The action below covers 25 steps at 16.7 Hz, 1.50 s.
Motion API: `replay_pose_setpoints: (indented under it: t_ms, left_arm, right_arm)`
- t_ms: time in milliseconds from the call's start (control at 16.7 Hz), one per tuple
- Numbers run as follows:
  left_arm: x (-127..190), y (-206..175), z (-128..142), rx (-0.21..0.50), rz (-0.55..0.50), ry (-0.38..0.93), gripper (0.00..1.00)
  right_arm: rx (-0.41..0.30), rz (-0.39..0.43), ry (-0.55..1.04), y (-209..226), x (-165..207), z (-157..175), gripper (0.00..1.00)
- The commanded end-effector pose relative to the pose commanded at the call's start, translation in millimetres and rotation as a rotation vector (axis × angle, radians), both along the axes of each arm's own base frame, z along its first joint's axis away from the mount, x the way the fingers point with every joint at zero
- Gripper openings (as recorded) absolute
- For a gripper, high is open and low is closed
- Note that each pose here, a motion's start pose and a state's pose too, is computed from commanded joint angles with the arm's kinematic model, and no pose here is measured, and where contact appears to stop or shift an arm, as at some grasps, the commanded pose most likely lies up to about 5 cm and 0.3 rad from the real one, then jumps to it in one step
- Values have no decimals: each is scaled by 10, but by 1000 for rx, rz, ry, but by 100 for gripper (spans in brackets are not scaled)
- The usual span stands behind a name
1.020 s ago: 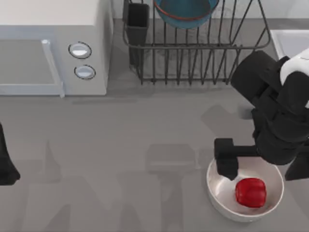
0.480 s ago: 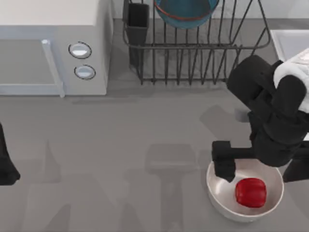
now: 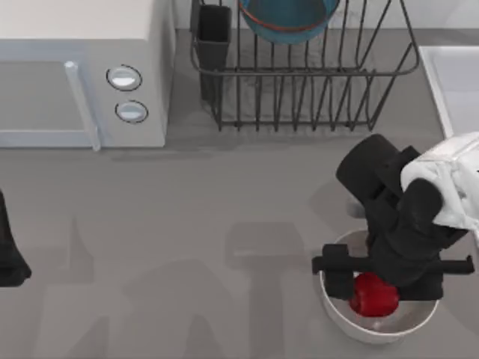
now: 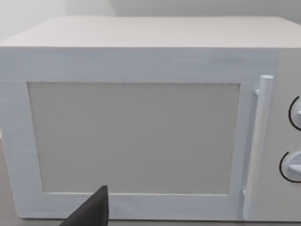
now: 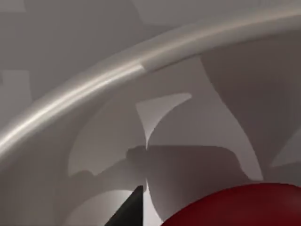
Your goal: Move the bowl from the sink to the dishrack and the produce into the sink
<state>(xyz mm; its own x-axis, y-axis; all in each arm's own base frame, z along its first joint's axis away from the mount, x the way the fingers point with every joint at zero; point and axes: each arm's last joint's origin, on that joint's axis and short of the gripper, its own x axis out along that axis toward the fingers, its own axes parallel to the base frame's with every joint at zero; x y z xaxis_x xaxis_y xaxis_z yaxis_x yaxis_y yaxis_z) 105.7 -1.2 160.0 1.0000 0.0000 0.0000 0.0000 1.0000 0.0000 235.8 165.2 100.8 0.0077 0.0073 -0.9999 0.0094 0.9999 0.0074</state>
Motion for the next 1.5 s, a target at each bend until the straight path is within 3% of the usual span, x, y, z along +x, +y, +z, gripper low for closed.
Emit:
replay_pose_setpoints:
  t_ms: [360, 1140, 1500]
  left_arm:
    - [0, 0, 0, 0, 0, 0, 100]
    - [0, 0, 0, 0, 0, 0, 100]
    - [0, 0, 0, 0, 0, 0, 100]
  right_arm:
    - [-7, -1, 8, -16, -23, -102, 100]
    - [-7, -1, 8, -16, -23, -102, 2]
    - [-7, -1, 8, -16, -23, -102, 0]
